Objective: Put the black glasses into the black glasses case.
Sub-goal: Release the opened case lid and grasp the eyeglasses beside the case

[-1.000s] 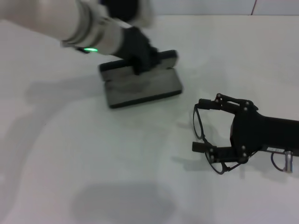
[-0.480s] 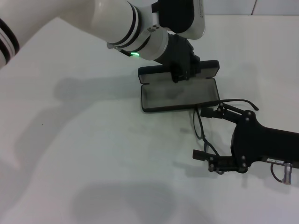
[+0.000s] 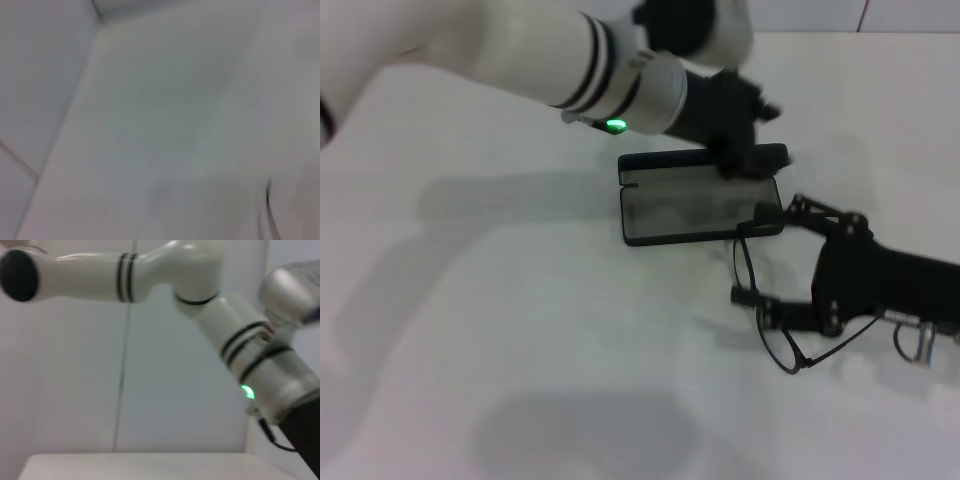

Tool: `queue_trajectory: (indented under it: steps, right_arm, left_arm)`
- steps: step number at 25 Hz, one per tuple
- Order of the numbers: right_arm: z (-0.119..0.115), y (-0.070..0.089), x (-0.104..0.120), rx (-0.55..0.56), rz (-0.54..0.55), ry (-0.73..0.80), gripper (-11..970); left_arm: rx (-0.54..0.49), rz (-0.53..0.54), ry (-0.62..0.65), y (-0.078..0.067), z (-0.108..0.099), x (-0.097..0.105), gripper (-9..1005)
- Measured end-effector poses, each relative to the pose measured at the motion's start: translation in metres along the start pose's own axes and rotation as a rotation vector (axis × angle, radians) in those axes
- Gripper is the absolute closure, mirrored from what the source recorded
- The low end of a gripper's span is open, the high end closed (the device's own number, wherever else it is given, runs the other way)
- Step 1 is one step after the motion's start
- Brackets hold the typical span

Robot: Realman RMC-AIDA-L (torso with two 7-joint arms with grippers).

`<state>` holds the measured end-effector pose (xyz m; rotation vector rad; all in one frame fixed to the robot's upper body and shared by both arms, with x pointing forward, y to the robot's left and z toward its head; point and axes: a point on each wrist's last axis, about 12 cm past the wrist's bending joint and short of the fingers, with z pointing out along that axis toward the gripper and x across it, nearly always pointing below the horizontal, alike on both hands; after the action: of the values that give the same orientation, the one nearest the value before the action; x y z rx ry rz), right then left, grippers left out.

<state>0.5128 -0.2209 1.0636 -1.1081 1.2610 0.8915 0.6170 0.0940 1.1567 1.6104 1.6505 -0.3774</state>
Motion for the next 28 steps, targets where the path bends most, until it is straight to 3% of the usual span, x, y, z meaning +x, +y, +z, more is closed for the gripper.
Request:
queue_trajectory:
  steps: [2,4,5,8,11,15,17,20,26,27,28]
  right_arm:
    - [0.001,-0.004,-0.002,0.04,-0.013,-0.017,75]
    - [0.003,-0.012,-0.005,0.093,-0.038,-0.035,74]
    - [0.003,-0.019,-0.009,0.133,-0.054,-0.043,74]
    - [0.009,-0.048,-0.025,0.167,-0.11,-0.001,74]
    - [0.025,-0.077,-0.064,-0.013,-0.241,0.109,74]
    - [0.051,-0.097,-0.112,-0.299,-0.434,0.374,75]
    - [0.068,-0.1,-0.125,-0.414,-0.535,0.509,75]
    - [0.092,-0.098,-0.126,-0.523,-0.659,0.68,77]
    - [0.123,-0.076,-0.098,-0.657,-0.89,1.05,82]
    - [0.131,-0.064,-0.09,-0.692,-0.936,1.089,83]
    - [0.131,-0.064,-0.09,-0.692,-0.936,1.089,84]
  left_arm:
    - [-0.007,-0.065,-0.164,0.0,-0.01,0.001,683]
    - [-0.022,-0.149,-0.345,-0.004,-0.025,0.011,522]
    - [-0.031,-0.204,-0.429,-0.006,-0.032,0.019,441]
    - [-0.042,-0.386,-0.605,-0.02,-0.049,0.053,397]
    - [-0.068,-0.535,-0.68,-0.035,-0.062,0.087,354]
    - [-0.106,-0.662,-0.698,-0.053,-0.073,0.122,336]
    - [-0.114,-0.691,-0.706,-0.06,-0.077,0.133,334]
    - [-0.14,-0.73,-0.714,-0.066,-0.079,0.144,340]
    - [-0.152,-0.806,-0.702,-0.075,-0.076,0.158,344]
    - [-0.159,-0.81,-0.703,-0.076,-0.077,0.159,344]
    - [-0.167,-0.814,-0.706,-0.078,-0.077,0.161,344]
